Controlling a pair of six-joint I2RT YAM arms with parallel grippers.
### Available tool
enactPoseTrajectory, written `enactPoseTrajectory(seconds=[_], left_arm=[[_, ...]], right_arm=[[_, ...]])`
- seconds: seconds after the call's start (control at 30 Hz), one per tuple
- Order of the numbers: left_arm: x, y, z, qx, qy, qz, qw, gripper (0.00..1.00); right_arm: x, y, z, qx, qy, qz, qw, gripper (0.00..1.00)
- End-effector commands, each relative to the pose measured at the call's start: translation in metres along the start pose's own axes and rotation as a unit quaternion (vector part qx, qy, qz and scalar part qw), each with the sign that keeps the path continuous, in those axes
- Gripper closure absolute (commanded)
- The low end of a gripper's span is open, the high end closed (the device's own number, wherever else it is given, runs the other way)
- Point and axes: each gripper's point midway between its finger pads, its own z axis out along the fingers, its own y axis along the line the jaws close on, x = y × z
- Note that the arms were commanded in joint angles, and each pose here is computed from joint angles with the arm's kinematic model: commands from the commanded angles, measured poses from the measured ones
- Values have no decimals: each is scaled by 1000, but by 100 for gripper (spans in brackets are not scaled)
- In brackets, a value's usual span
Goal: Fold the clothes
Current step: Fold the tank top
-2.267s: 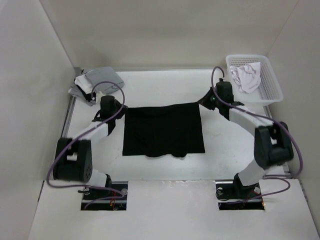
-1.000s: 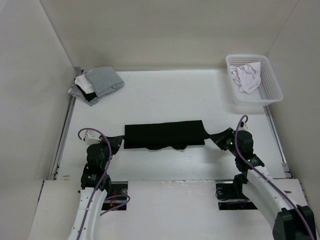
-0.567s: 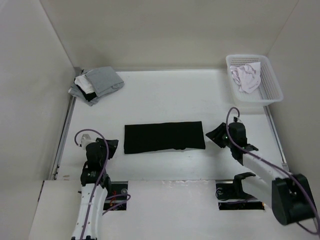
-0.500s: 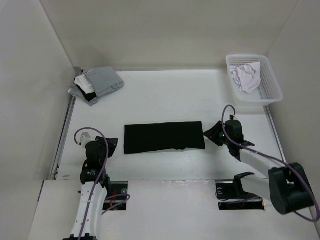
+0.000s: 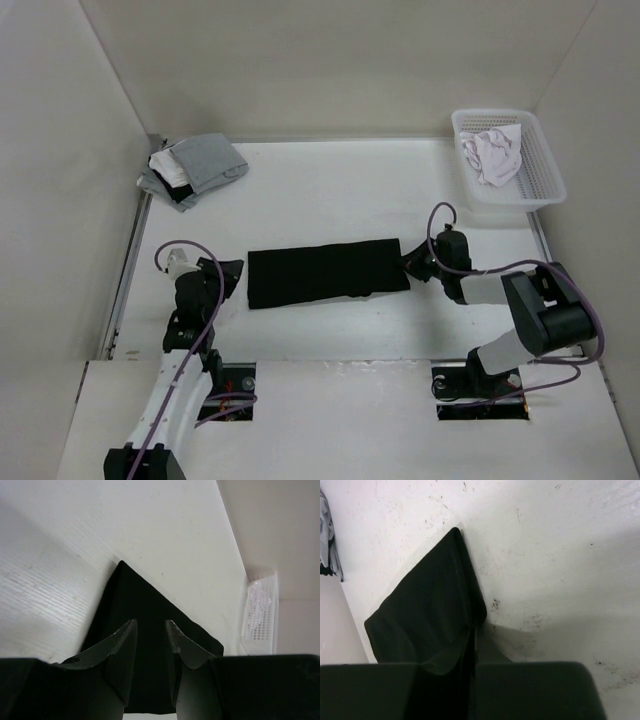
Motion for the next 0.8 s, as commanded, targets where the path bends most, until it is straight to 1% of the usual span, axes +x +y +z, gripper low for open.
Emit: enactPoseTrajectory(seconds=[0.0, 0.07, 0.2, 0.3, 0.37, 0.53, 0.63, 0.77], left_arm=[[-11, -41, 1, 62, -18, 5, 998, 73], [1, -43, 4, 64, -5, 9, 998, 73], [28, -55, 7, 76, 19, 27, 997, 73], [50, -72, 8, 95, 38, 42, 994, 73], [63, -86, 9, 109, 52, 49, 991, 73], [78, -107, 12, 133, 74, 55, 987, 73], [79, -115, 11, 142, 79, 56, 985, 73], [71, -117, 8, 152, 77, 53, 984, 73]], right_arm=[[-22, 26, -6, -51, -40, 9, 998, 99], [-37, 27, -19, -51, -69, 8, 996, 100], [-58, 28, -49, -32, -116, -18, 993, 100], [-75, 39, -75, -17, -157, -52, 986, 100], [-80, 58, -88, -17, -172, -78, 982, 100], [-66, 112, -99, -30, -167, -137, 976, 100], [-45, 136, -92, -27, -150, -165, 974, 100], [-14, 168, -81, -25, -122, -192, 973, 100]])
